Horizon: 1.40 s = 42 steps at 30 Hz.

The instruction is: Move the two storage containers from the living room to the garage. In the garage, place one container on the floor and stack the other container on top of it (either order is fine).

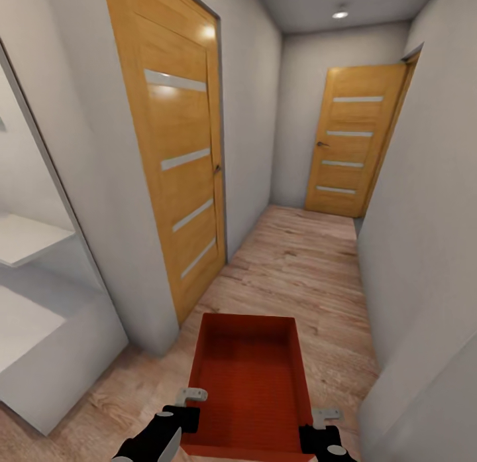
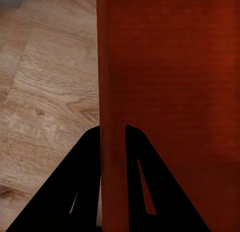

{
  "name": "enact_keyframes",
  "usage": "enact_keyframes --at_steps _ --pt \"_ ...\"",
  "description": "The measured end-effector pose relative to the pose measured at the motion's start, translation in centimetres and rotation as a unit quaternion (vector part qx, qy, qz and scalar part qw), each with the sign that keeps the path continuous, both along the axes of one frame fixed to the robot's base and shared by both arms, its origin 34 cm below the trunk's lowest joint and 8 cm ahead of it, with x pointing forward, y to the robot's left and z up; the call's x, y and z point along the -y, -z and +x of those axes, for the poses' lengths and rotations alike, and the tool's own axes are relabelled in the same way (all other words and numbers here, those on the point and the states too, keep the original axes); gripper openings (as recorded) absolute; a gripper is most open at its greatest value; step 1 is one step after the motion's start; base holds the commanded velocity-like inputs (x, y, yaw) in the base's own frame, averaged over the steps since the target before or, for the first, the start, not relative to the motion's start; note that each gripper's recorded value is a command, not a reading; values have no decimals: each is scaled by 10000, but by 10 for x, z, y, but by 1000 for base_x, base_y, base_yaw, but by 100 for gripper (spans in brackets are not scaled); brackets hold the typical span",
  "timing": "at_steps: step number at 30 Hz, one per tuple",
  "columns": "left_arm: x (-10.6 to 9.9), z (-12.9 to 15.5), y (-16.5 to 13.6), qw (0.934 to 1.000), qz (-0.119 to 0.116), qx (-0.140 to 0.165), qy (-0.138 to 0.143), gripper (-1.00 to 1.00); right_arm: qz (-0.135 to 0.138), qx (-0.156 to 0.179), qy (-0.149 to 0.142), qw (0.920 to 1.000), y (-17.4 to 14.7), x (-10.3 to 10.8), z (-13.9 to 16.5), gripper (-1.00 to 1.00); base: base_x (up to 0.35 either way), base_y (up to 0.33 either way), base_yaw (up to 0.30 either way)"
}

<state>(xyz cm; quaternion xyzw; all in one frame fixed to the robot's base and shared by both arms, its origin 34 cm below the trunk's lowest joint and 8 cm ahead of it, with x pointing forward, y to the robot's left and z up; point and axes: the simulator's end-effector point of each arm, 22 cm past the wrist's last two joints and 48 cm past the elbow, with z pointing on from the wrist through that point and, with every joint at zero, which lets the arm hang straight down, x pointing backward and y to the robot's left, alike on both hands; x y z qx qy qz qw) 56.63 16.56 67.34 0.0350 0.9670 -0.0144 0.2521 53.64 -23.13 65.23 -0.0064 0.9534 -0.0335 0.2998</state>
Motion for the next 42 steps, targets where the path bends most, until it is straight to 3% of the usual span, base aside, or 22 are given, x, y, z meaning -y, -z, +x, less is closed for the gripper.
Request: enact_keyframes --at_steps 42 --pt "1 1 -1 10000 -1 10 0 -100 -1 11 -4 10000 0 1 1 -100 323 0 0"
